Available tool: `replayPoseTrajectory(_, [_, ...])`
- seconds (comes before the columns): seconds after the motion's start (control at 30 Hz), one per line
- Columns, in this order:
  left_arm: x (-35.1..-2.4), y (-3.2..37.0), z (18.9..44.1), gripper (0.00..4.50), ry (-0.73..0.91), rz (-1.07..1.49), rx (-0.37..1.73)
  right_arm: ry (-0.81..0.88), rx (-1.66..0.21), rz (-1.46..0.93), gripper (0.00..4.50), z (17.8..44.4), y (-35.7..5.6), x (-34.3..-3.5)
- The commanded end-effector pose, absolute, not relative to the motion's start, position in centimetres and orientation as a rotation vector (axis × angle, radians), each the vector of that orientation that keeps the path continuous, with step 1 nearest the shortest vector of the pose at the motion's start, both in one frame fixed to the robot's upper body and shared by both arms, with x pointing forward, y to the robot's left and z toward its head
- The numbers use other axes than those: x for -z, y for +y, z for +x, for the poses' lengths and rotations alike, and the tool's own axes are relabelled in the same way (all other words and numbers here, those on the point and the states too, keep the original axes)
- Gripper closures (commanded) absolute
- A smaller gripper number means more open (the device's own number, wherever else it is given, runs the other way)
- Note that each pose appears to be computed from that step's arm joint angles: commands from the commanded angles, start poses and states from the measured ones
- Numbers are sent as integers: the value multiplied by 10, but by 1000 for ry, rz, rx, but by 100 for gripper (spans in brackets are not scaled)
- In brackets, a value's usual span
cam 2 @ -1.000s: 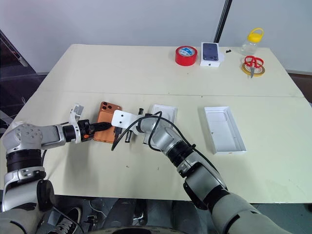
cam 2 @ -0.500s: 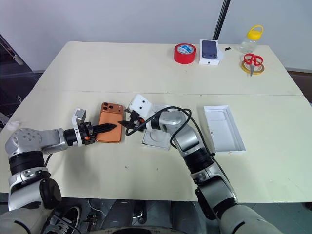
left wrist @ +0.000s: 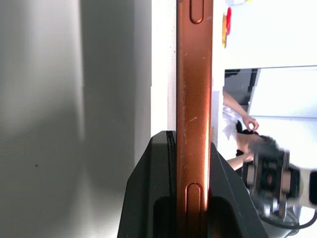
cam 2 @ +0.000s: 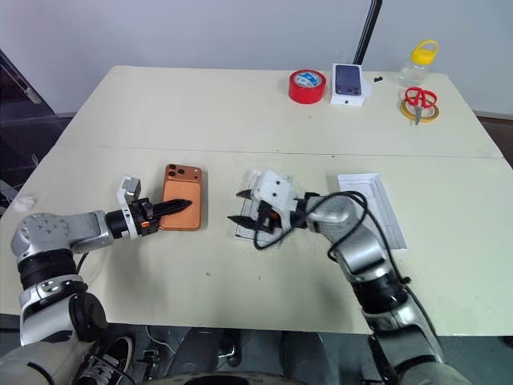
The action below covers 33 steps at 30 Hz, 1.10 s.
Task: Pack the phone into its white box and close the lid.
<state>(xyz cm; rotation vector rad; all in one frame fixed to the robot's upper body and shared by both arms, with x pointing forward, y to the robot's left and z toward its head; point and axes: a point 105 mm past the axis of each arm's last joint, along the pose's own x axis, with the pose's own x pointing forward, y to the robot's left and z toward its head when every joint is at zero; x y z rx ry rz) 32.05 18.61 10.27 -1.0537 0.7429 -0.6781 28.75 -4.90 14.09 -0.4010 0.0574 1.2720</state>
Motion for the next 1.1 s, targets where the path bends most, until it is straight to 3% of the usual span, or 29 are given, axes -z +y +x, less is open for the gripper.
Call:
replayPoseTrajectory(0.03, [-120,180,322,449,679,-1064,758,67,-1360,-450,180,266,-54,-134])
replayPoseTrajectory(0.4, [-118,175,323,449,692,-1017,749,148,-1307,-538,180,271,-68,-98])
replayPoseTrajectory(0.5, [-118,174,324,450,692,-1007,748,159,-1294,-575,261,273,-71,-91])
replayPoseTrajectory(0.63, [-121,172,326,450,686,-996,753,159,-1293,-568,448,272,-72,-89])
replayPoseTrajectory(0.93, [-138,147,334,450,644,-999,828,89,-1243,-571,448,285,-68,-105])
replayPoseTrajectory(1.1, [-153,126,345,450,602,-1016,867,66,-1155,-611,448,305,-70,-106])
